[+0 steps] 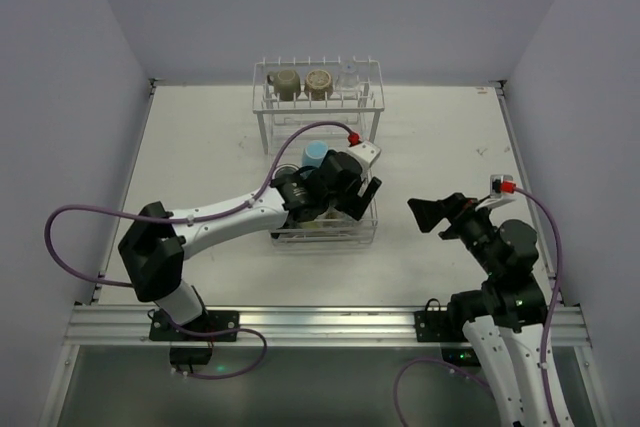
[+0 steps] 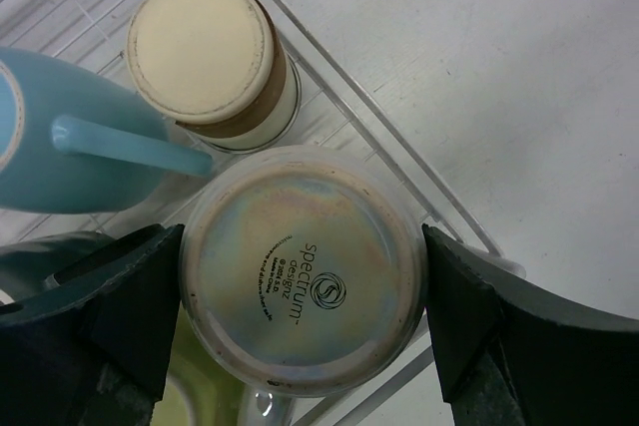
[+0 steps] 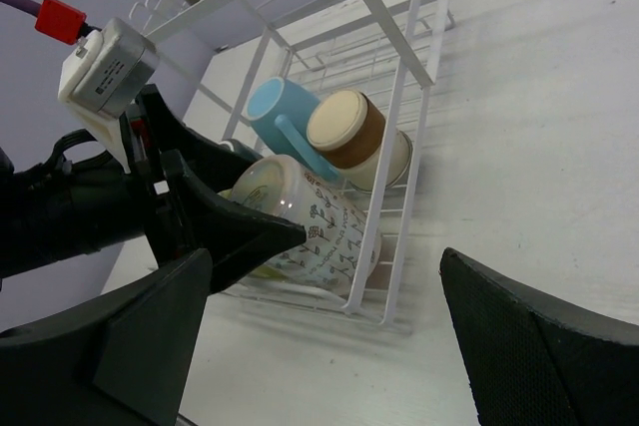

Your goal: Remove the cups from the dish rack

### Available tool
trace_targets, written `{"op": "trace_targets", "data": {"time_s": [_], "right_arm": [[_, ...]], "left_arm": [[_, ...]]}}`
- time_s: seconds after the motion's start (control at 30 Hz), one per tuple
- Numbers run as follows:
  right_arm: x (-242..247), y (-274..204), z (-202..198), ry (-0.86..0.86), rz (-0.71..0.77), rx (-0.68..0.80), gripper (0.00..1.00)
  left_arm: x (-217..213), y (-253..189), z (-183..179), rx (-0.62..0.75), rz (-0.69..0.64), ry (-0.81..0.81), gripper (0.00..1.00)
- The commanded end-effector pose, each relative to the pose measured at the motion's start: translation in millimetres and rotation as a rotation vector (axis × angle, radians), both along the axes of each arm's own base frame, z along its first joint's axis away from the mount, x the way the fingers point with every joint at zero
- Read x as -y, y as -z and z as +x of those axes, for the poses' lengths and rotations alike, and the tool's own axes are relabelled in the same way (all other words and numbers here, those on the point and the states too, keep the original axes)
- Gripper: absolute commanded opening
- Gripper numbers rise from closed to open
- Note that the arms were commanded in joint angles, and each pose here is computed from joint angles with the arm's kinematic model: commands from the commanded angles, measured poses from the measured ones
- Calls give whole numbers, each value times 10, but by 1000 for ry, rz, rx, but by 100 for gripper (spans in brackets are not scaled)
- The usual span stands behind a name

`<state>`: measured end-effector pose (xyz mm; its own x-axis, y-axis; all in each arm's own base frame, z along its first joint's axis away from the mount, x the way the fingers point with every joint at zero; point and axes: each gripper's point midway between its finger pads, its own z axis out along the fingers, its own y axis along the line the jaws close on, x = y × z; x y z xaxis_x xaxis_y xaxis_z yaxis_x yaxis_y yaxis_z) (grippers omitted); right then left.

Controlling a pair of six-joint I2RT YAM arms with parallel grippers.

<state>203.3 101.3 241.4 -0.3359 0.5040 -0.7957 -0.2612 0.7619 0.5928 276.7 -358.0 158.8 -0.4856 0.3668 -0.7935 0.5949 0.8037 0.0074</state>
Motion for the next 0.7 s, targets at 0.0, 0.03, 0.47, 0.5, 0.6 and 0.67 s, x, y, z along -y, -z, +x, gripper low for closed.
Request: {"op": "trace_targets", "data": {"time_s": [0.0, 0.03, 0.47, 0.5, 0.6, 0.67], "right_arm": [[-118, -166, 11, -58, 55, 39, 99], [-119, -178, 19, -58, 57, 41, 99], [-348, -182, 156, -158, 198, 34, 98], [-368, -218, 165, -168, 211, 44, 97], [-412, -258, 193, -193, 230, 60, 96], [-457, -286, 194, -221, 242, 73, 96]], "left_arm": [[-8, -592, 123, 83, -148, -14, 0], [2, -663, 137, 89, -163, -14, 0], [-220, -1318, 325, 180, -297, -88, 0], [-251, -1383, 336, 190, -309, -97, 0], [-297, -1496, 351, 210, -334, -114, 0], [-317, -1589, 342, 222, -363, -121, 0]]}}
